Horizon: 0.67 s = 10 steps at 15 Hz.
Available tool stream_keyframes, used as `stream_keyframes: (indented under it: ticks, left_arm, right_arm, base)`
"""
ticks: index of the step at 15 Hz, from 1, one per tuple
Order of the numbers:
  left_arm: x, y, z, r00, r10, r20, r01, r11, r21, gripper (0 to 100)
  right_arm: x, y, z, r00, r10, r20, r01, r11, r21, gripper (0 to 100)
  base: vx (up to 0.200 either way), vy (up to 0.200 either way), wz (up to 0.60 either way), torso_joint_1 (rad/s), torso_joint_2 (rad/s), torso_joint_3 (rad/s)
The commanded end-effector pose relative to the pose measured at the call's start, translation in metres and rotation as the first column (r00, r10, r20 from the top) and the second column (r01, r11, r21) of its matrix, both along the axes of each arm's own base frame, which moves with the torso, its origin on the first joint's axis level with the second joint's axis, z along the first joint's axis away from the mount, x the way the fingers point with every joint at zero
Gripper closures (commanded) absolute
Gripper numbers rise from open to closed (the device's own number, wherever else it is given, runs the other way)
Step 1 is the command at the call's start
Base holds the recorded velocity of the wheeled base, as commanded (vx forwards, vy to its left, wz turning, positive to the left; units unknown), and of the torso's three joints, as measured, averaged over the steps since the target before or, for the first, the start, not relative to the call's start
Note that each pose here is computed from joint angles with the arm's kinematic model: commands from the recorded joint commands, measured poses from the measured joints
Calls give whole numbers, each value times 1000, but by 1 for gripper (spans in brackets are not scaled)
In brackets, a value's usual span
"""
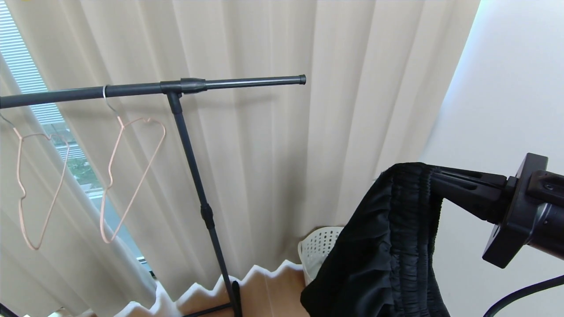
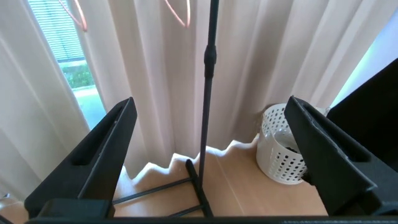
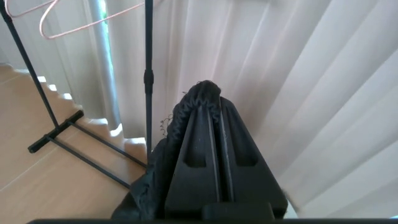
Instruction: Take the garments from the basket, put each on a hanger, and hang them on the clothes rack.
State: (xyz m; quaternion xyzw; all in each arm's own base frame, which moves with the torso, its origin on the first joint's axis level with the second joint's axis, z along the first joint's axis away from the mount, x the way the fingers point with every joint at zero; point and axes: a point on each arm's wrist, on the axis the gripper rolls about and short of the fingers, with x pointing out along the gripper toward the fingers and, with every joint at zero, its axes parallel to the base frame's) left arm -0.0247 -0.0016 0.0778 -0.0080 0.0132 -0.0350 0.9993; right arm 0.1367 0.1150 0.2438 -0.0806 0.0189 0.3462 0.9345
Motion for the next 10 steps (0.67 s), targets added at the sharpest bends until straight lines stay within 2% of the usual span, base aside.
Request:
stream_keyframes:
  ticks: [1,4,10]
  left_arm:
    - [0,0,0,1000,0,0,0,1000,0,0]
    - [0,0,0,1000,0,0,0,1000,0,0]
    - [0,0,0,1000,0,0,0,1000,0,0]
  right_arm:
    - [1,0,0,1000,-1,0,1,1000,-1,100]
    - [0,0,0,1000,1,1,-1,1000,0,100]
    - [-1,-1,1,1000,-1,3,1,1000,2,100]
  base:
    - [0,0,0,246,-598,-344]
    - [0,0,0,263,-593,-338]
    - [0,0,0,183,-410,-230]
